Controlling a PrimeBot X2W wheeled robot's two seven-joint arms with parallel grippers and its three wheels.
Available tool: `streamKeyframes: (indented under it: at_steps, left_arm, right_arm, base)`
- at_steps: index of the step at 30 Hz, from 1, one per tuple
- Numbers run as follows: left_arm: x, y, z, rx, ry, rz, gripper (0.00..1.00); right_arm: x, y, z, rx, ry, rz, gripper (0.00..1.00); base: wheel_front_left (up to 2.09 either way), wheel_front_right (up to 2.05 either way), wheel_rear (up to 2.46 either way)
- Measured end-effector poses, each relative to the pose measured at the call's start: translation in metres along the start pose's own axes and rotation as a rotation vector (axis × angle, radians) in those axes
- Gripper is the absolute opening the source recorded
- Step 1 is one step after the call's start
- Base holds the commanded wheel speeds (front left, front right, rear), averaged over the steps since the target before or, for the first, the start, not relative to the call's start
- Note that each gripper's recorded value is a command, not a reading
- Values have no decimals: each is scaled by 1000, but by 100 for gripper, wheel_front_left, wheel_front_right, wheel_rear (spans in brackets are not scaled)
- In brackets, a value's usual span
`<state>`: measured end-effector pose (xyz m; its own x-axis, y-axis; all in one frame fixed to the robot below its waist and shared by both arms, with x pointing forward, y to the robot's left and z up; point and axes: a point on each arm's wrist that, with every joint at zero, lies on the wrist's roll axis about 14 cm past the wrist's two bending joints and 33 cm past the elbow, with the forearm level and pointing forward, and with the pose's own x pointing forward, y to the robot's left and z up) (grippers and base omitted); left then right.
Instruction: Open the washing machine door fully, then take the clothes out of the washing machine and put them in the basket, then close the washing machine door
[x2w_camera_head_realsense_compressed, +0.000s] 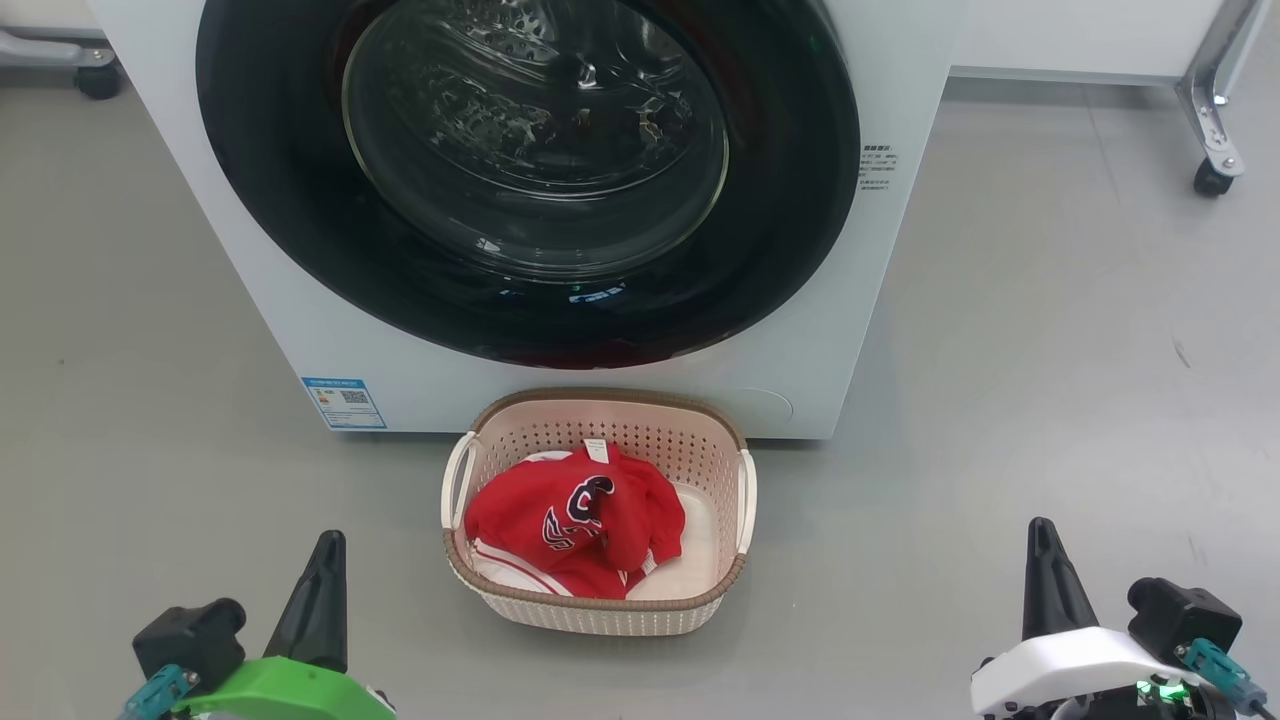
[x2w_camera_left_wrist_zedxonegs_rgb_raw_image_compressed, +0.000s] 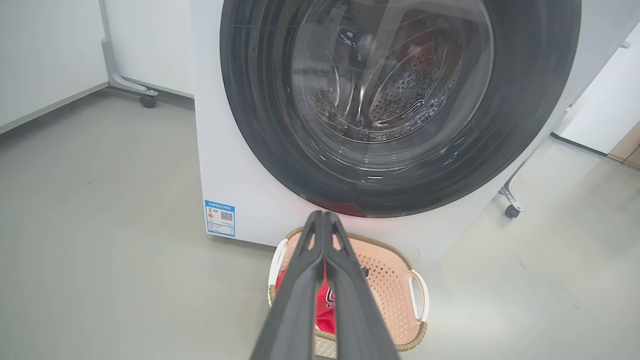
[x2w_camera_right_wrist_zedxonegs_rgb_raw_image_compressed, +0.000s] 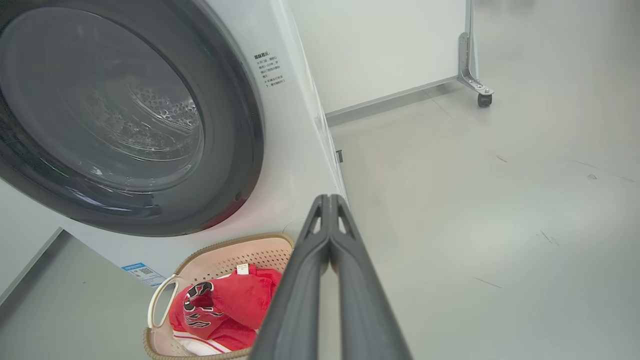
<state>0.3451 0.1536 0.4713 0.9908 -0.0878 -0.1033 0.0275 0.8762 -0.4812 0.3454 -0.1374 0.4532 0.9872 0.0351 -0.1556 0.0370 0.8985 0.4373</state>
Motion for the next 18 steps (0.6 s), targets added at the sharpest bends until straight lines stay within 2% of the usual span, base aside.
streamKeyframes:
  at_steps: [18]
  left_arm:
    - [2,12,-1,-233,20,43,0]
  right_arm:
    - [4,-16,6,245,17,-46,0]
  base:
    - [0,0,0]
